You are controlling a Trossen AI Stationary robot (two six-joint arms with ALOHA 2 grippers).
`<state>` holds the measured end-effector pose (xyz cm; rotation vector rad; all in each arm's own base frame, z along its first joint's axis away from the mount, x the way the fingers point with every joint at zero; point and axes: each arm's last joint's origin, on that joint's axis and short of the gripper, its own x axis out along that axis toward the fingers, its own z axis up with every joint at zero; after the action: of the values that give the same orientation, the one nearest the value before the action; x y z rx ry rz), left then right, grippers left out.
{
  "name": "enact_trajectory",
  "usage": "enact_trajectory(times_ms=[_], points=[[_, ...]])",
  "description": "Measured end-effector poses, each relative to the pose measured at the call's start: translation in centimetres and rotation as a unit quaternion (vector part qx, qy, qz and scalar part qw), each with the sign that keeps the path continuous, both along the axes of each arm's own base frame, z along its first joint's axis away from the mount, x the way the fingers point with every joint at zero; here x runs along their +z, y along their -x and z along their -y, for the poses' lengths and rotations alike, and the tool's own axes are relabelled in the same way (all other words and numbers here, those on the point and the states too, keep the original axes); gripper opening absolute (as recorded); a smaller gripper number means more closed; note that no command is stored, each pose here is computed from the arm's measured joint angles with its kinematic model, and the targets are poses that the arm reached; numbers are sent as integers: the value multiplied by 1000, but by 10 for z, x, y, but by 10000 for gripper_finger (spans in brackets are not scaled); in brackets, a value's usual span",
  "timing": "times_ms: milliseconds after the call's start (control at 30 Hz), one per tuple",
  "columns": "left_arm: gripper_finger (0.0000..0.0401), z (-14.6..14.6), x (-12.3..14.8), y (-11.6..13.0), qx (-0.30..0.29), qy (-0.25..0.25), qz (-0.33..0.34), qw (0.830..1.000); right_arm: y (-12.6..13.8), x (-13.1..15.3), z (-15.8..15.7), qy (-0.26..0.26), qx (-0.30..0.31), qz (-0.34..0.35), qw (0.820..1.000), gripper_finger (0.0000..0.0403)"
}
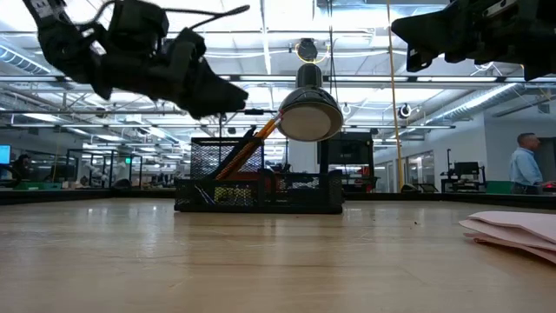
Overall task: Pick and place office supplies into organizer
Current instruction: Put the scissors into the desk organizer
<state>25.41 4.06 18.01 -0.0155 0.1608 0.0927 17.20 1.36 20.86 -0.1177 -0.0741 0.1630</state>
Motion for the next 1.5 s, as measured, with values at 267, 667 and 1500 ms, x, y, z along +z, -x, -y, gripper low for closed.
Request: enact_trajectory(times_ms=[267, 667, 1500], points=[[227, 49, 35, 5, 50, 10, -129, 990, 0, -1, 0, 1, 1, -7, 1000, 4], [227, 148, 46, 12, 75, 134, -194, 969, 0, -2, 0, -1, 5, -12, 1000, 4], [228, 194, -17, -11, -11, -74, -175, 982, 0, -18, -15, -44, 110, -97, 988, 4]])
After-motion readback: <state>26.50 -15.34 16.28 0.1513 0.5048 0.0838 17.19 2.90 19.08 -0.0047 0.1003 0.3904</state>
